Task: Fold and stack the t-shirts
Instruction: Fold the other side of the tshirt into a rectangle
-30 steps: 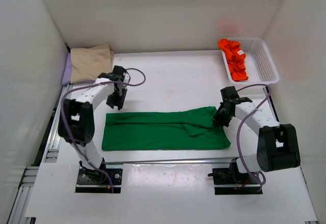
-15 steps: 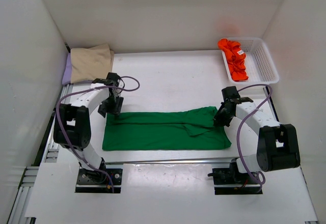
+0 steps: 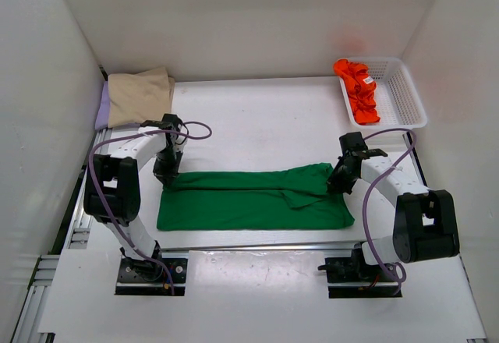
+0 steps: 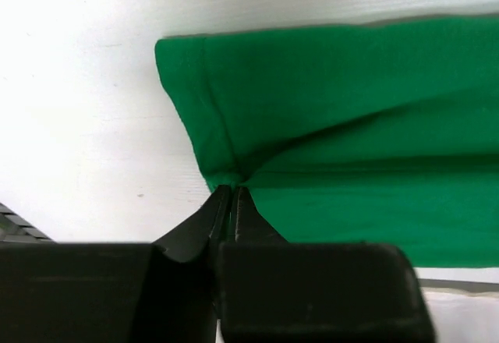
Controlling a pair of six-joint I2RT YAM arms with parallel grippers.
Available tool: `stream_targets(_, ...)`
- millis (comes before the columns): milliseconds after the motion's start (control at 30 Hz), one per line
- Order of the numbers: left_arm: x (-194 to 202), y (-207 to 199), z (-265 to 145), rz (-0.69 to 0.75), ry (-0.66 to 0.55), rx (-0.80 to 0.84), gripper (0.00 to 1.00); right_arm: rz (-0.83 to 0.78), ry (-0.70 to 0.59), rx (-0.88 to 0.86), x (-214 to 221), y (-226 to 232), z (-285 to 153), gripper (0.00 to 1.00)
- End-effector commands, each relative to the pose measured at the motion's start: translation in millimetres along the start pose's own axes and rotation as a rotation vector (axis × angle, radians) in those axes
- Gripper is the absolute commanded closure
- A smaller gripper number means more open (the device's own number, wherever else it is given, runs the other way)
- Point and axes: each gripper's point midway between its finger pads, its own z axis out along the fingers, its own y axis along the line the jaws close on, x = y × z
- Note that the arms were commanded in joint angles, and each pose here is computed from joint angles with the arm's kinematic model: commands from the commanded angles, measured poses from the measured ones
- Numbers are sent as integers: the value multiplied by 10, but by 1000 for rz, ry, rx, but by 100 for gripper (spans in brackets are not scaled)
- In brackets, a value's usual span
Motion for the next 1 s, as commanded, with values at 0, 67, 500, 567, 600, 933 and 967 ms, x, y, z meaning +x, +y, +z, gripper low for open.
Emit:
stream_targets(0, -33, 48, -18, -9, -15, -17, 90, -8, -30, 13, -63, -28, -45, 100)
stream_targets(67, -62, 75, -37, -12, -33, -31, 90, -9, -41, 5, -114, 18, -88, 100)
stream_targets(500, -1329, 451, -525, -94, -380, -225, 90, -52, -191, -79, -1031, 648, -536, 100)
stream_targets(567, -1171, 346, -393, -60, -335, -221, 90, -51, -190, -78, -1000, 623, -541, 100)
stream_targets(600, -1089, 341, -342, -55, -315, -221, 90, -51, -189, -77, -968, 597, -545, 100)
stream_targets(933, -289, 282, 1, -4, -163, -224, 90, -50, -59, 0, -351, 119, -206, 100)
stream_targets(967, -262, 284, -6, -5, -165, -224, 90, -50, -65, -4, -342, 111, -205, 100)
